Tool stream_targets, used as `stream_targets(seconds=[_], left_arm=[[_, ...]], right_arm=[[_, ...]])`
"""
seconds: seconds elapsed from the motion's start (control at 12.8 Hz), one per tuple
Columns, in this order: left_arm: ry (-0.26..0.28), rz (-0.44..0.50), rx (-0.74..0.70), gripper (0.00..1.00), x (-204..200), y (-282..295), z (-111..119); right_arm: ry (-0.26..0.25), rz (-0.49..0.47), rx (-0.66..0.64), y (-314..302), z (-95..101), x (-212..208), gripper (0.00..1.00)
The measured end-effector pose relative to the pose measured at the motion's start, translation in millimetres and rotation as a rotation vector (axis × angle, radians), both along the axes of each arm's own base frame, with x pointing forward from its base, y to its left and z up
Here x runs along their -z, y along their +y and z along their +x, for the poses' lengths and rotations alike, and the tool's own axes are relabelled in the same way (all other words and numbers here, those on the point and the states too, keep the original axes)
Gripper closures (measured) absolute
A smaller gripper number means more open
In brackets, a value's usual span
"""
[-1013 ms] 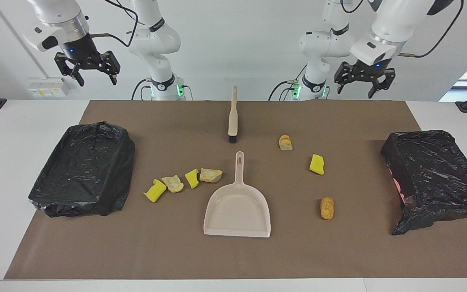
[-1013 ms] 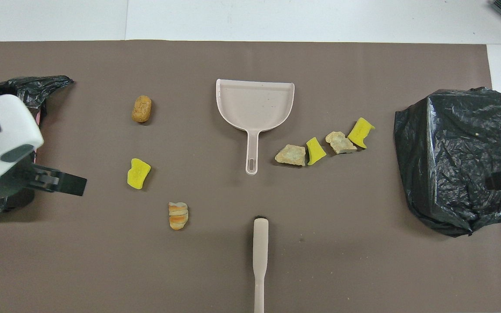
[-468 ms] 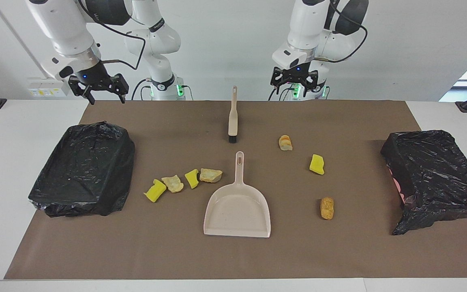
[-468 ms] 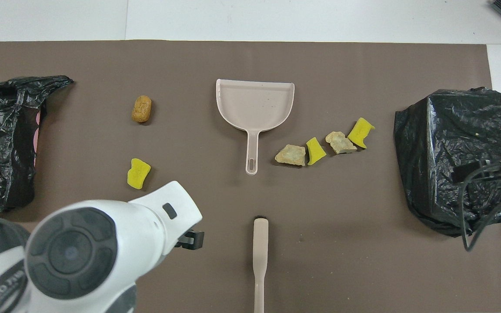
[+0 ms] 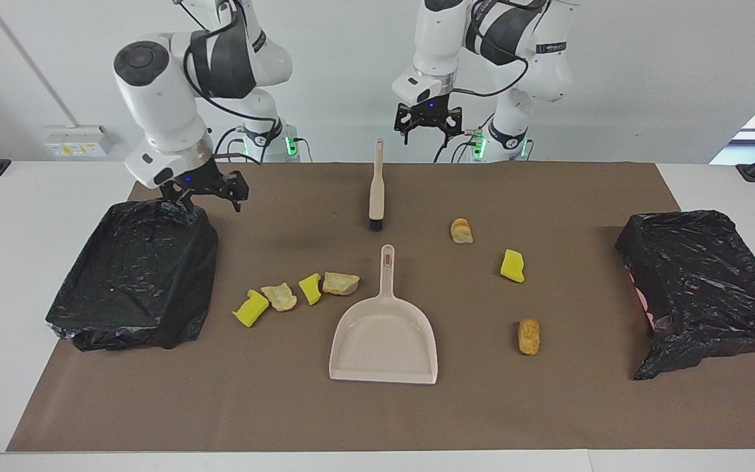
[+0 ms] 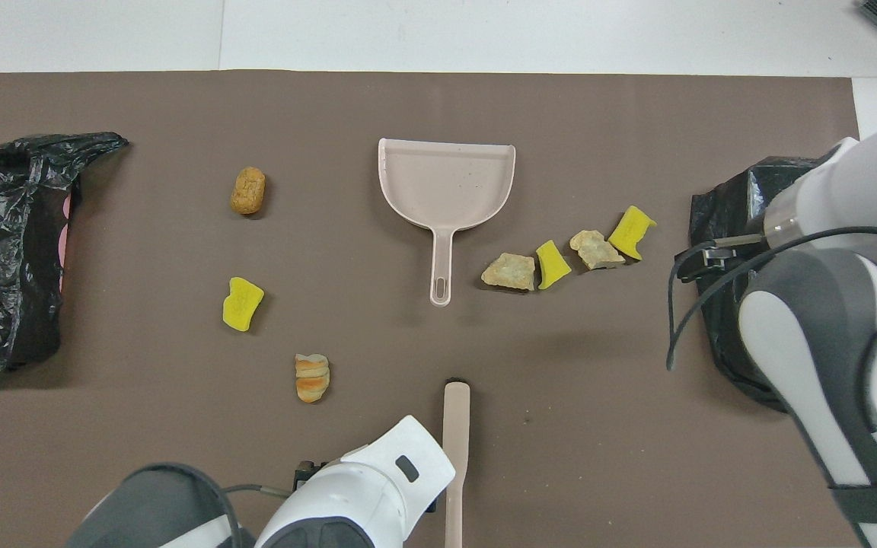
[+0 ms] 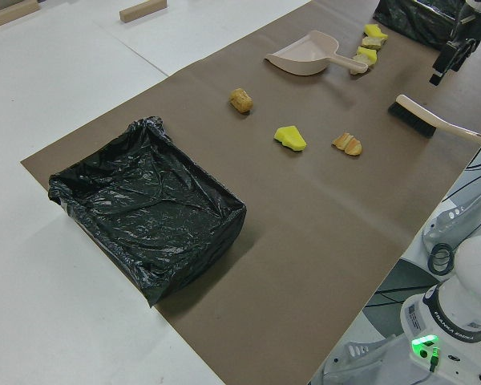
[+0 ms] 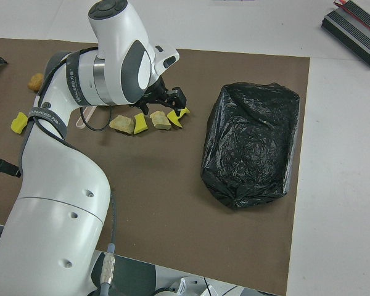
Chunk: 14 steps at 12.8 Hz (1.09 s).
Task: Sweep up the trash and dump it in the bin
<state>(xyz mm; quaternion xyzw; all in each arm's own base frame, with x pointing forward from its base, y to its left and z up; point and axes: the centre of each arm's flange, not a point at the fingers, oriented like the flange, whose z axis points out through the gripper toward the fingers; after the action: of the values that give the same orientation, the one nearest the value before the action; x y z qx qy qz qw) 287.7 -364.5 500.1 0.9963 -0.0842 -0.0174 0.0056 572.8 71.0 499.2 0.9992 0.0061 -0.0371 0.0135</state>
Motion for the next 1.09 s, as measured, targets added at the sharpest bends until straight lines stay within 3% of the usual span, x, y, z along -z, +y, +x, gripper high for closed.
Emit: stream_targets(seconds=[0.23,0.55,0.78,1.09], left_arm=[[0.007,-0.007,0.007,0.0,26,-26,-29],[0.023,0.019,0.03,0.0,91,-74,-60],[0.027,0.025,0.042,0.0,124,-87,-67],[0.029,0.032,0.05,0.03,137,-85,-74]], right_arm=[[0.022,0.024,0.075,55,22.7,34,0.0],[0.041,0.048,0.159,112,41.2,65,0.0],[0.061,0.086,0.216,125,42.4,70,0.0],[0.077,0.134,0.263,153,36.5,73,0.0]])
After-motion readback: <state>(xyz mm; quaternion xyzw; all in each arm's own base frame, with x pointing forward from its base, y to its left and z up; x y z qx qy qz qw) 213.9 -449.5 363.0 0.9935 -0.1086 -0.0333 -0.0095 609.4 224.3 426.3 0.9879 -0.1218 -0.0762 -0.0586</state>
